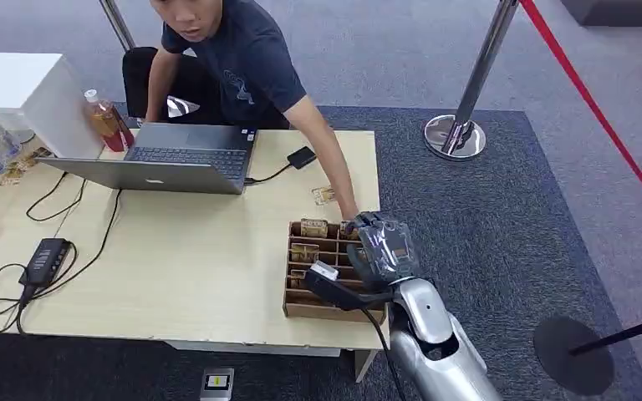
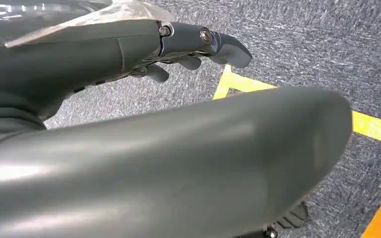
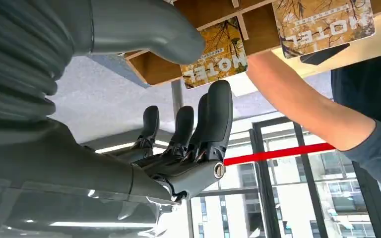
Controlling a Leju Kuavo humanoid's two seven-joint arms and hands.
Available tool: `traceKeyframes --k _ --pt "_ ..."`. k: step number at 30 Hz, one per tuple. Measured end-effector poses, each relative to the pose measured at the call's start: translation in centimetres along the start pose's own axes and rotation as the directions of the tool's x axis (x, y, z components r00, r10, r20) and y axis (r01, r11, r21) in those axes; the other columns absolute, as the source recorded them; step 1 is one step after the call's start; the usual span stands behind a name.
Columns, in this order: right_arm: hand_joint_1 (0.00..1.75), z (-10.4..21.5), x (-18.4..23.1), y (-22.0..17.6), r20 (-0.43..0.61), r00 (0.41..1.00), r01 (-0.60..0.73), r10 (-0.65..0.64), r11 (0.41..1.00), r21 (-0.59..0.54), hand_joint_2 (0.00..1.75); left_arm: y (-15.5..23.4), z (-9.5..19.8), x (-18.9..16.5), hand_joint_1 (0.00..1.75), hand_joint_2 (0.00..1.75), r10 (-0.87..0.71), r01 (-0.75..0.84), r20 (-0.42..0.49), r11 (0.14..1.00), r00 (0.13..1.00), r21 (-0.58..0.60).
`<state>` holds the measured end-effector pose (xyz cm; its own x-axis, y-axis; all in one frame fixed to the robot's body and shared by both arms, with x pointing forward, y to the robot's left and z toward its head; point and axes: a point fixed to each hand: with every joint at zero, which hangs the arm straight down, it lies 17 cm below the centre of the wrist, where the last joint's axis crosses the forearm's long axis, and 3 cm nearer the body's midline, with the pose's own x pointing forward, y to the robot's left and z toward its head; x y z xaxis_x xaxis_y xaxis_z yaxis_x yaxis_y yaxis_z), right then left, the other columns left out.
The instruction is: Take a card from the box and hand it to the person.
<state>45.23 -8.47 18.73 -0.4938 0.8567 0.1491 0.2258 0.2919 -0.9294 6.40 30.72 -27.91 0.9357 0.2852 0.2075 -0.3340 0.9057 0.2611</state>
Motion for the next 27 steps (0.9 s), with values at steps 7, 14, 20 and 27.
traceKeyframes --k 7,14,20,27 --pt "0.93 -0.02 0.00 -0.02 0.000 1.000 0.000 0.000 1.000 0.000 1.75 0.00 0.00 0.00 0.00 0.00 0.000 0.000 0.000 1.000 1.000 0.000" --pt "0.93 -0.02 0.00 -0.02 0.000 1.000 0.000 0.000 1.000 -0.001 1.75 0.00 0.00 0.00 0.00 0.00 0.000 0.000 0.000 1.000 1.000 0.000" --pt "0.93 -0.03 0.00 -0.04 0.000 1.000 0.000 0.000 1.000 -0.001 1.75 0.00 0.00 0.00 0.00 0.00 0.000 0.000 0.000 1.000 1.000 0.000" --pt "0.93 -0.03 0.00 -0.04 0.000 1.000 0.000 0.000 1.000 -0.001 1.75 0.00 0.00 0.00 0.00 0.00 0.000 0.000 0.000 1.000 1.000 0.000"
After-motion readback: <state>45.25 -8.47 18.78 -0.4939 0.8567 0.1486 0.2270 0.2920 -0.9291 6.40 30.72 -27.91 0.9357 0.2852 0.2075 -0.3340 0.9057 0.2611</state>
